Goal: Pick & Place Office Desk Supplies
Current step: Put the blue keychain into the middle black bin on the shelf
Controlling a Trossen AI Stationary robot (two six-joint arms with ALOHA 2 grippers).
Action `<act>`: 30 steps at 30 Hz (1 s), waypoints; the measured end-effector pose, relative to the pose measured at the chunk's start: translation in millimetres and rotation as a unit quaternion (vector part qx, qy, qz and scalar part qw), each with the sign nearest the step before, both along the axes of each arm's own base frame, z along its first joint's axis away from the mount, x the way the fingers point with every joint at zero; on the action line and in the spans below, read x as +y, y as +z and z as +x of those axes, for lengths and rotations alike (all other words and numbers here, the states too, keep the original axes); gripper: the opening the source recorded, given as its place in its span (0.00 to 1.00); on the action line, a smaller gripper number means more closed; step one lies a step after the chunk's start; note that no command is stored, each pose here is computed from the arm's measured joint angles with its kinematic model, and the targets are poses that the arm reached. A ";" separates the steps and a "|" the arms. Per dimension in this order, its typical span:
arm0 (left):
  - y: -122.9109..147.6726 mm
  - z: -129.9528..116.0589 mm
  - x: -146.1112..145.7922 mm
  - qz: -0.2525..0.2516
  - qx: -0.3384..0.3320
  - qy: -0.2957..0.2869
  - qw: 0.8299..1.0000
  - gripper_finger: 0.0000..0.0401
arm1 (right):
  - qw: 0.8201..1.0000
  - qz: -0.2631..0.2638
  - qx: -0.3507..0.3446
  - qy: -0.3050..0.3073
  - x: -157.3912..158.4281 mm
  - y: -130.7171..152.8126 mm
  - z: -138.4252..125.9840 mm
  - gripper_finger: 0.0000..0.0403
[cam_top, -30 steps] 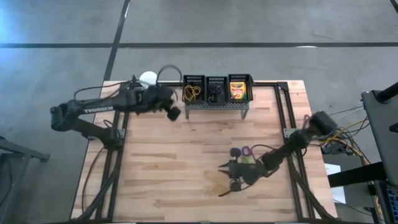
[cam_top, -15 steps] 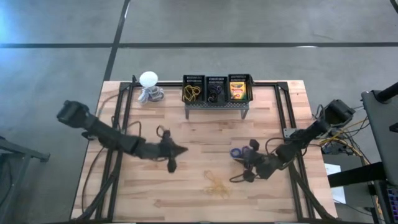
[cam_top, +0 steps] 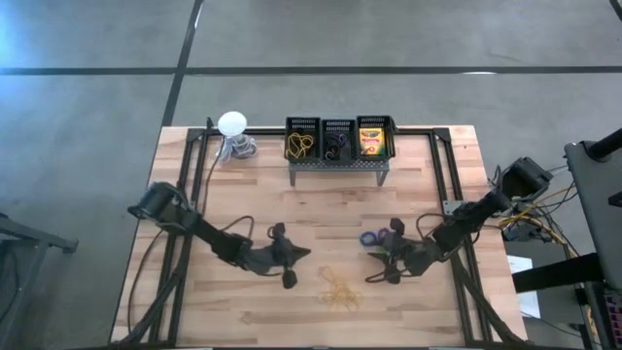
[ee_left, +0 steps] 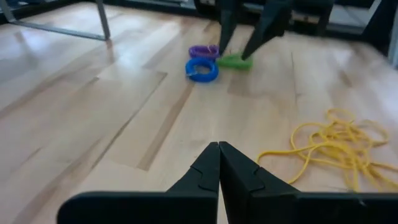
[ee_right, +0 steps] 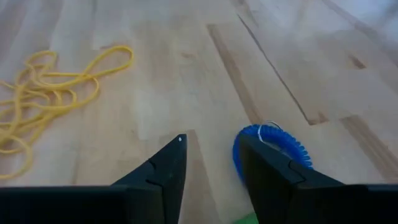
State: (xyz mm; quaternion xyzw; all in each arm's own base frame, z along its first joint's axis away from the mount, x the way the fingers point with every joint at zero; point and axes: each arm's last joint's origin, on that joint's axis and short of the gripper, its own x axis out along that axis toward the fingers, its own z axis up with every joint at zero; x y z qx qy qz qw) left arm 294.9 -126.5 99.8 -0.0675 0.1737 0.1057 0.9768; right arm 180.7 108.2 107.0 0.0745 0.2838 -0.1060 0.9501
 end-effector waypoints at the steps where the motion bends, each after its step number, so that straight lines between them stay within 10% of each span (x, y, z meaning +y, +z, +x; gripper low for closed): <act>1: -2.1 3.1 -1.3 0.005 0.006 0.000 1.000 0.02 | 1.000 -0.004 0.002 -0.002 -0.6 -1.1 0.2 0.36; 22: -9.1 9.9 2.6 0.026 0.047 0.013 0.998 0.03 | 0.995 -0.016 0.074 0.069 2.0 -13.3 35.1 0.06; 30: -8.9 10.0 2.6 0.024 0.045 0.014 0.999 0.03 | 0.986 -0.131 -0.087 0.046 12.4 10.8 70.7 0.05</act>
